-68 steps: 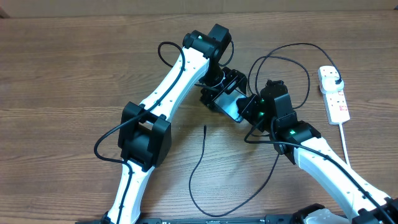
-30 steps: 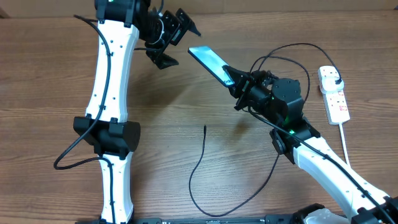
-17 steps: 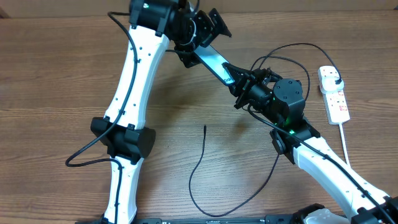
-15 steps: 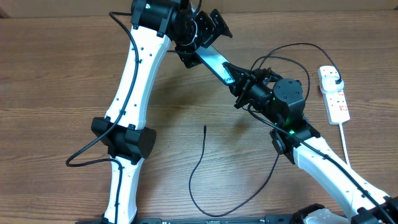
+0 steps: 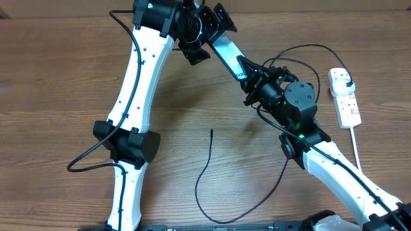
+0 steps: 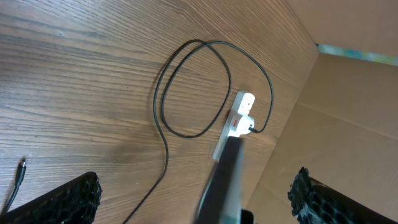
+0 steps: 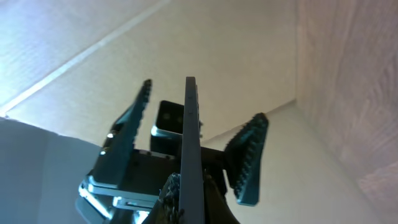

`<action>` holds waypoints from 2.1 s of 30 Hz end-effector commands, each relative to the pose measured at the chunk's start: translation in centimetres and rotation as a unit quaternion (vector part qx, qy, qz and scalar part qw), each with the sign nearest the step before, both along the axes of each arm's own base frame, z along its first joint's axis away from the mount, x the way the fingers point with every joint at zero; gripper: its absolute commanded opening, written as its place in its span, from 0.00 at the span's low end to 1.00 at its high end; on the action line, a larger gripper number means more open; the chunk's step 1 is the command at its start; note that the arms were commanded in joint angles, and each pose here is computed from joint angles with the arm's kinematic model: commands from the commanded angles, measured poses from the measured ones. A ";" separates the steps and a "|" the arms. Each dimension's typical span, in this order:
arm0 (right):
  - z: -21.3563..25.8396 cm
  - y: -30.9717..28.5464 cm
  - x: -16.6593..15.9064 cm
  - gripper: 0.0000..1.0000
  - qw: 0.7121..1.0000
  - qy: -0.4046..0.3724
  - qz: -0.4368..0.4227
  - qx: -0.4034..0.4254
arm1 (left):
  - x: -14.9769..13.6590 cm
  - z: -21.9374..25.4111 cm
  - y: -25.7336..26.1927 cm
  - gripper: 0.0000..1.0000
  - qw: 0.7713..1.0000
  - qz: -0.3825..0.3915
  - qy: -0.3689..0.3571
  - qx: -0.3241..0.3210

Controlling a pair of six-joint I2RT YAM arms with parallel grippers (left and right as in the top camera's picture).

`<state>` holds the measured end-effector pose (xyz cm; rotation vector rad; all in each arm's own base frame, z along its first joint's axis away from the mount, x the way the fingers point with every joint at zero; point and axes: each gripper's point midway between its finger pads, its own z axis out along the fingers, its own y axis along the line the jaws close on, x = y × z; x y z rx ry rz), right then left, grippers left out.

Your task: Plug charger to phone and switch on socket

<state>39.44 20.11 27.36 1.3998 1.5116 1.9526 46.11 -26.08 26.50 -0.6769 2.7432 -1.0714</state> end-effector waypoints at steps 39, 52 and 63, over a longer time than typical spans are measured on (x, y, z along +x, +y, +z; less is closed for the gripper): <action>2.1 0.6 -0.4 0.04 0.997 0.010 0.019 0.069 | -0.6 1.6 -1.8 0.20 0.999 -0.026 -0.017 -0.029; 1.9 0.8 -0.5 0.10 0.997 0.013 0.024 0.067 | -0.6 1.6 -1.9 0.13 0.999 -0.032 -0.024 -0.026; 1.4 0.8 -0.5 0.25 0.997 0.023 0.024 0.064 | -0.3 1.8 -2.0 0.04 0.998 -0.044 -0.043 -0.025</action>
